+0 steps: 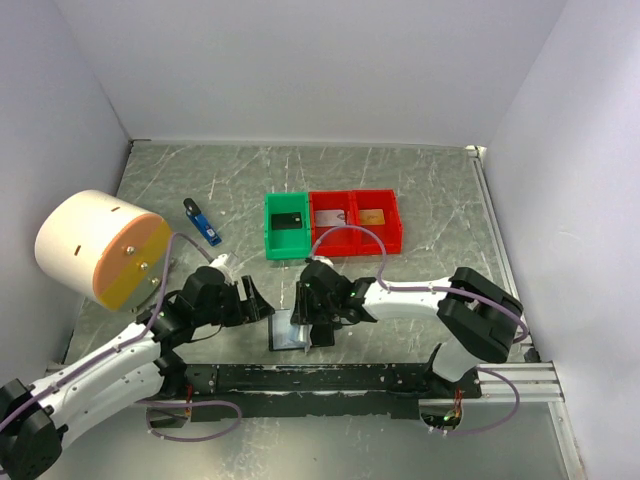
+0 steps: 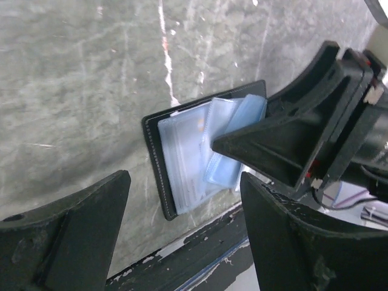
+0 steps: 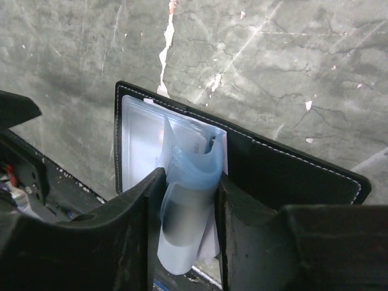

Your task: Take the credit cards out of the card holder

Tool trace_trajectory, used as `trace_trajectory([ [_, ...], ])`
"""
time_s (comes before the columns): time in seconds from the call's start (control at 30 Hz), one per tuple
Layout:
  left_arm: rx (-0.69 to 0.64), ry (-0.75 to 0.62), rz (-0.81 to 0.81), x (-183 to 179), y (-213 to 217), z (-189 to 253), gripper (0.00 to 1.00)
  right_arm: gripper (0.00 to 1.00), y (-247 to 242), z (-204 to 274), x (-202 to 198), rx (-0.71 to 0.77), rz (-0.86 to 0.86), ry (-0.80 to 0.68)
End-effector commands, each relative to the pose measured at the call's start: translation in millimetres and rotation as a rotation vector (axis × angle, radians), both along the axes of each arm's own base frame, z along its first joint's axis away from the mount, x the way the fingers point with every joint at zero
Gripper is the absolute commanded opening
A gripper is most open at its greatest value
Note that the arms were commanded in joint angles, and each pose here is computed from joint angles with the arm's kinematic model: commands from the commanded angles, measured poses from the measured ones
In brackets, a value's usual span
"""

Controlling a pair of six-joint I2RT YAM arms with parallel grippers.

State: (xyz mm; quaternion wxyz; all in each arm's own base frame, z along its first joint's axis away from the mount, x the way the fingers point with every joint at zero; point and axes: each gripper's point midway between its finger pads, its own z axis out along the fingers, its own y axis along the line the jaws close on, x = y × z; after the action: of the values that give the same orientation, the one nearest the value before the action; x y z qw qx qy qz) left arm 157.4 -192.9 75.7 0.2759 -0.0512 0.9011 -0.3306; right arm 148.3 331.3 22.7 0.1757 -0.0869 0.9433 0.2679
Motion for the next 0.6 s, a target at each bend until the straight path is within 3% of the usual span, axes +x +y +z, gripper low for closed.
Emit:
trace_trajectory([
  [0.0, -0.144, -0.049, -0.137, -5.9, -27.8, 17.0, 0.84, 0.35, 7.2, 9.5, -6.6, 0.141, 0.036, 0.059],
  [0.23, -0.298, -0.054, -0.24, -19.6, -48.5, 23.2, 0.76, 0.33, -2.3, 6.6, -3.8, 0.207, -0.002, 0.101],
  [0.57, -0.341, -0.051, -0.255, -21.5, -65.7, 14.0, 0.75, 0.33, -9.7, -2.1, -3.0, 0.221, -0.027, 0.128],
])
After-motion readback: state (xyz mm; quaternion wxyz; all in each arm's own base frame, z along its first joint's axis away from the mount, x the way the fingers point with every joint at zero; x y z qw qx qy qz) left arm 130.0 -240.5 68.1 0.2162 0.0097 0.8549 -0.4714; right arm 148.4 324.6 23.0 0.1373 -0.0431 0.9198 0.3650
